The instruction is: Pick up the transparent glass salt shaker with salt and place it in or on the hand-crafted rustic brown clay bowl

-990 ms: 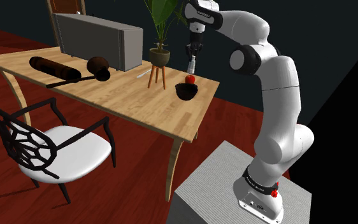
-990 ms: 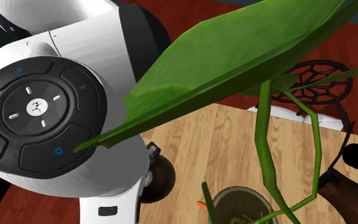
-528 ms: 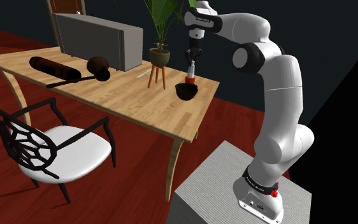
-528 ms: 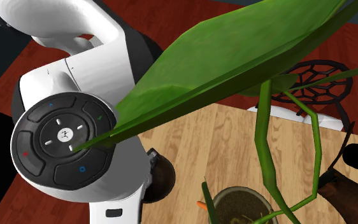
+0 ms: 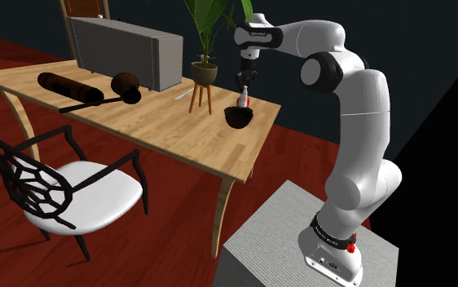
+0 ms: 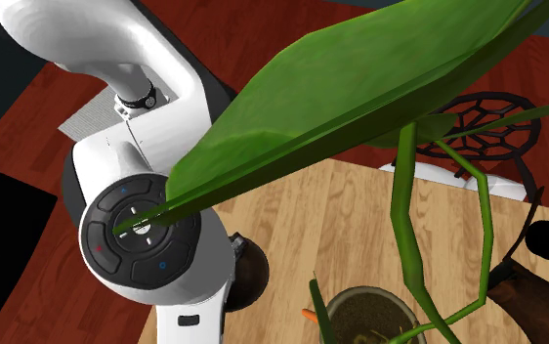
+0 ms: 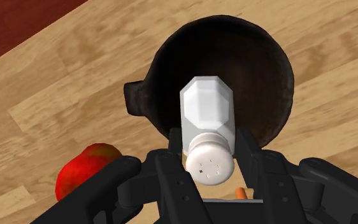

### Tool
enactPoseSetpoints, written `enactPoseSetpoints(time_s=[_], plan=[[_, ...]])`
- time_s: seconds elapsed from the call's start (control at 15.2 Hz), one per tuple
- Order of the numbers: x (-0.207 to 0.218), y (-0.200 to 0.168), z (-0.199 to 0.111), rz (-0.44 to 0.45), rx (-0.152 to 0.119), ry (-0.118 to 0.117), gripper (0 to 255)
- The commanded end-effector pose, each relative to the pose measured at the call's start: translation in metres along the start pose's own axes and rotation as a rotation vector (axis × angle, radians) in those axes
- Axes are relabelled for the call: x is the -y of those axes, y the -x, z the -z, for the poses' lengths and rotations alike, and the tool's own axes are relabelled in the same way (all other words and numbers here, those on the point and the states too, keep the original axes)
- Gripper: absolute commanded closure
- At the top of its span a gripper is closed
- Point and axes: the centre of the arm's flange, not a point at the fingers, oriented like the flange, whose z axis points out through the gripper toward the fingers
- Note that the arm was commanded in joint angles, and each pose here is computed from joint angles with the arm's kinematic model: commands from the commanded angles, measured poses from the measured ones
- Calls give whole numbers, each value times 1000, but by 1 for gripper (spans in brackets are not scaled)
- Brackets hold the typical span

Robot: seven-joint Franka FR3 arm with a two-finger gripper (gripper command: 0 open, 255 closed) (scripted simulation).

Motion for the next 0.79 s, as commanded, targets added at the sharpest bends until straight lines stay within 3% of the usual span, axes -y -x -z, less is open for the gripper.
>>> enactPoseSetpoints(time_s=[0.0,0.26,0.73], plan=[[1,-1,-11,0,-1,0,255],[2,-1,-29,0,-1,0,255],[2,-2,-29,0,-1,0,255]])
